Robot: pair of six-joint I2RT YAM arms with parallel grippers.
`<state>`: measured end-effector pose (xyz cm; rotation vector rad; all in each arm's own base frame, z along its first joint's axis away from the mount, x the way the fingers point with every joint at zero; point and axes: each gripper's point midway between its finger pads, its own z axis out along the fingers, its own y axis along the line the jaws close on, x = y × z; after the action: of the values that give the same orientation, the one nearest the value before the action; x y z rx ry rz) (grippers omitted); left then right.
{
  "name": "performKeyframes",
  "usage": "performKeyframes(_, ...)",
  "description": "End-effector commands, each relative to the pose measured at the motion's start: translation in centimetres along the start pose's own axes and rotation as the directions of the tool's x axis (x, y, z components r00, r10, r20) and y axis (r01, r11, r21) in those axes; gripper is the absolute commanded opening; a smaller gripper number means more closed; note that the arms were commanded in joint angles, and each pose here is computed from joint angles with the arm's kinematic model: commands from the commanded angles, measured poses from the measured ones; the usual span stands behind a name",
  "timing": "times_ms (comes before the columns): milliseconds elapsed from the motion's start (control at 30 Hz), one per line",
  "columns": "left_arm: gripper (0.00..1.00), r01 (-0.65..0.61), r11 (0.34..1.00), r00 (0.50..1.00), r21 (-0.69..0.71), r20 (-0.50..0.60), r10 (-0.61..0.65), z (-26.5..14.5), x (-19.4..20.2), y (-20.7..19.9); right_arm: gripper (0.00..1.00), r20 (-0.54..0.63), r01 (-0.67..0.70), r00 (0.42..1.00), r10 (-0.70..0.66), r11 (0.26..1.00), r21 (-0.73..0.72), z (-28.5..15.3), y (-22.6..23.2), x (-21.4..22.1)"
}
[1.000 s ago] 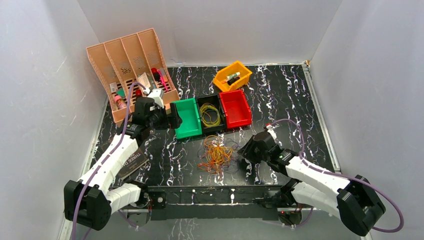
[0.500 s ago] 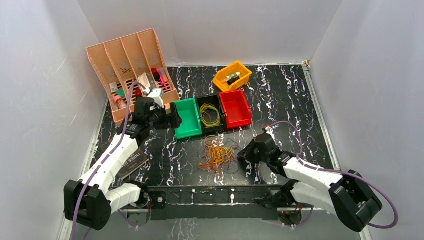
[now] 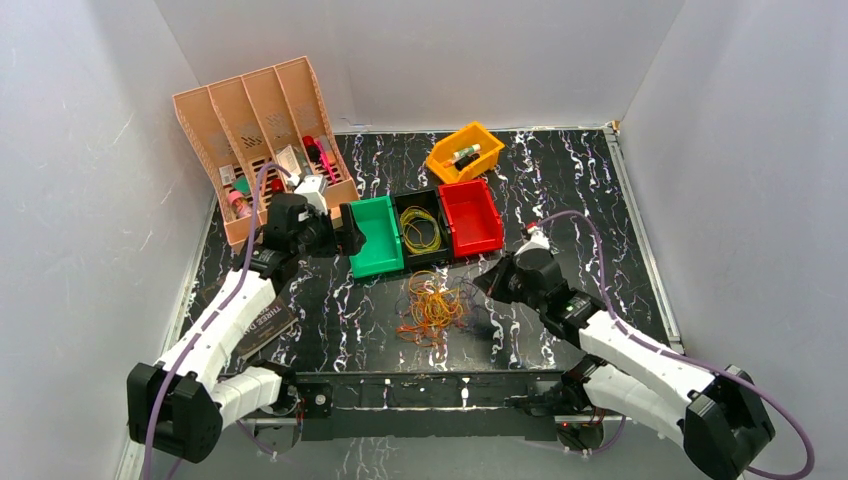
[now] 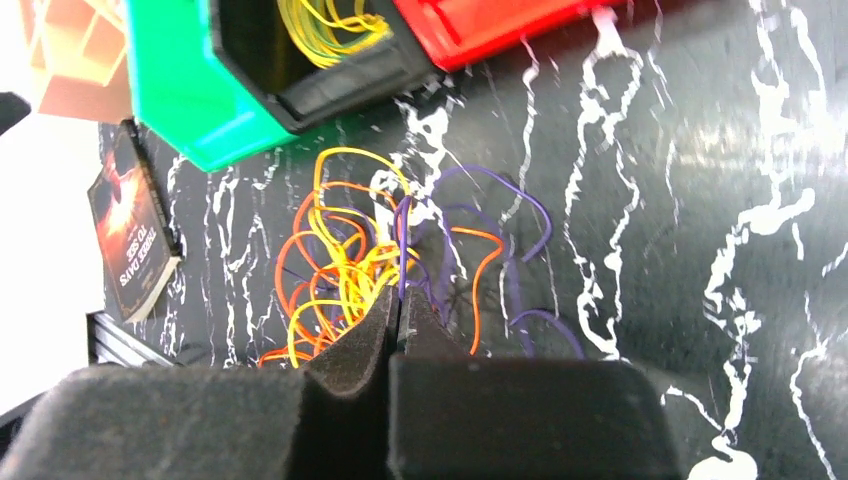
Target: Untangle the cables
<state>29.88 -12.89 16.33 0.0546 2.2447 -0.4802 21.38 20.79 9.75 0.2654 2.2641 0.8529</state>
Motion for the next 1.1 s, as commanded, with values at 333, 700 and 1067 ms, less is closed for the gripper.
performKeyframes(333, 0.98, -0.09, 0.965, 0.976, 0.245, 0.215, 0.036, -1.9, -3.8, -4.6, 0.0, 0.174, 0.387, 0.916, -0.36, 0.909, -0.153, -4.3, 8.0, -7.1)
performKeyframes(700, 0.98, -0.136, 0.91, 0.897, 0.393, 0.438, -0.055, -4.5, -5.1, -7.0, 0.0, 0.252, 0.484, 0.869, -0.426, 0.836, -0.257, -6.7, 13.1, -9.7)
performKeyframes(1067, 0.98, -0.443, 0.723, 0.811, 0.53, 0.58, 0.073, -7.7, -5.4, -12.2, 0.0, 0.318, 0.549, 0.826, -0.465, 0.792, -0.266, -8.3, 16.4, -12.5)
